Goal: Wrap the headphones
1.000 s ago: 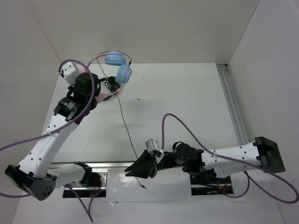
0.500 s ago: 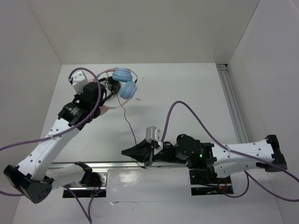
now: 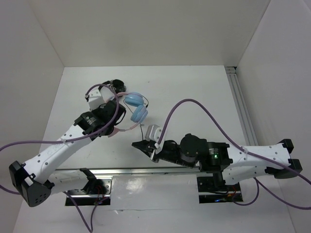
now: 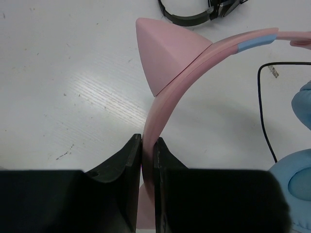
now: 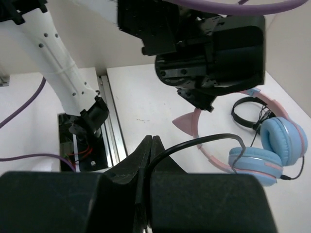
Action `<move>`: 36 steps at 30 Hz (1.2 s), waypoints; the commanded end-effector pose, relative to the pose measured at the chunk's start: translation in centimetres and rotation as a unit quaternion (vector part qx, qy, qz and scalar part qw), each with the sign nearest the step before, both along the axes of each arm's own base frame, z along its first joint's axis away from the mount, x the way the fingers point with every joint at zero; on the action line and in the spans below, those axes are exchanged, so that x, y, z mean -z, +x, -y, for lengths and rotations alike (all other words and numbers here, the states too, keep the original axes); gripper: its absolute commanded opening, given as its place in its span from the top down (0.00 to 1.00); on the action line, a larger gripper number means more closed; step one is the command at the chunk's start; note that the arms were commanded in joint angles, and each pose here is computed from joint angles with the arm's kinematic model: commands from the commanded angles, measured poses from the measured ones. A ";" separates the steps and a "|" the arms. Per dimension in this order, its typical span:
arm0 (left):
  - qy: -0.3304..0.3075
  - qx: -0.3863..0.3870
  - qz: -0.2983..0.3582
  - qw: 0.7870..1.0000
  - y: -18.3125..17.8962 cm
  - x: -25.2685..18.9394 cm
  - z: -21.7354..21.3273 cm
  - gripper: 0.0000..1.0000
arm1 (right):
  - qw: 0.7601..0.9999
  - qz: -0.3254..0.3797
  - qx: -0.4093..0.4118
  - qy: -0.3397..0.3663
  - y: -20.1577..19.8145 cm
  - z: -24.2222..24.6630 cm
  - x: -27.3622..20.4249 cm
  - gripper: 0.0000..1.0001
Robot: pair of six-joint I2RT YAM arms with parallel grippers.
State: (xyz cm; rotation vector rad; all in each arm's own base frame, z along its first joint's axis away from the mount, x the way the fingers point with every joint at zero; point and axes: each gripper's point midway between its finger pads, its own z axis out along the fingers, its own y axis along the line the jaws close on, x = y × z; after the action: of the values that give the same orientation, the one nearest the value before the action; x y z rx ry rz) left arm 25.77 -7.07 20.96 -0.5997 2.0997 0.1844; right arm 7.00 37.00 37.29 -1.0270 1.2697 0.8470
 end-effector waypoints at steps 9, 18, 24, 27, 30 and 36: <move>-0.109 -0.099 0.074 0.986 5.9 -6.5 0.3 1.00 | 0.986 -0.021 -0.164 0.001 -6.2 -1.9 0.5 1.00; -0.112 -0.100 0.082 0.985 7.0 -6.8 1.6 1.00 | 0.974 -0.018 -0.224 0.018 -8.8 -2.1 -0.9 1.00; -0.089 -0.092 0.052 0.990 6.1 -3.6 2.4 1.00 | 0.980 0.000 -0.198 0.011 -7.7 -2.3 -2.0 1.00; -0.060 -0.080 0.042 0.994 5.1 -2.0 2.6 1.00 | 0.982 0.014 -0.184 0.026 -7.1 -1.0 -3.4 1.00; -0.053 -0.076 0.026 0.995 4.1 0.1 2.9 1.00 | 0.983 0.027 -0.177 0.045 -6.8 0.0 -5.3 1.00; -0.038 -0.022 0.019 0.999 1.4 2.5 5.2 1.00 | 0.987 0.038 -0.152 0.035 -5.2 1.2 -6.6 1.00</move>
State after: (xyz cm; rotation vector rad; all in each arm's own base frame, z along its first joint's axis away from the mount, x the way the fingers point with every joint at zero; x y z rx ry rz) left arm 26.90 -10.45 16.51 -0.6537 2.1806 0.2635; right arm 0.86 37.44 40.93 -1.2459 1.0574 1.0977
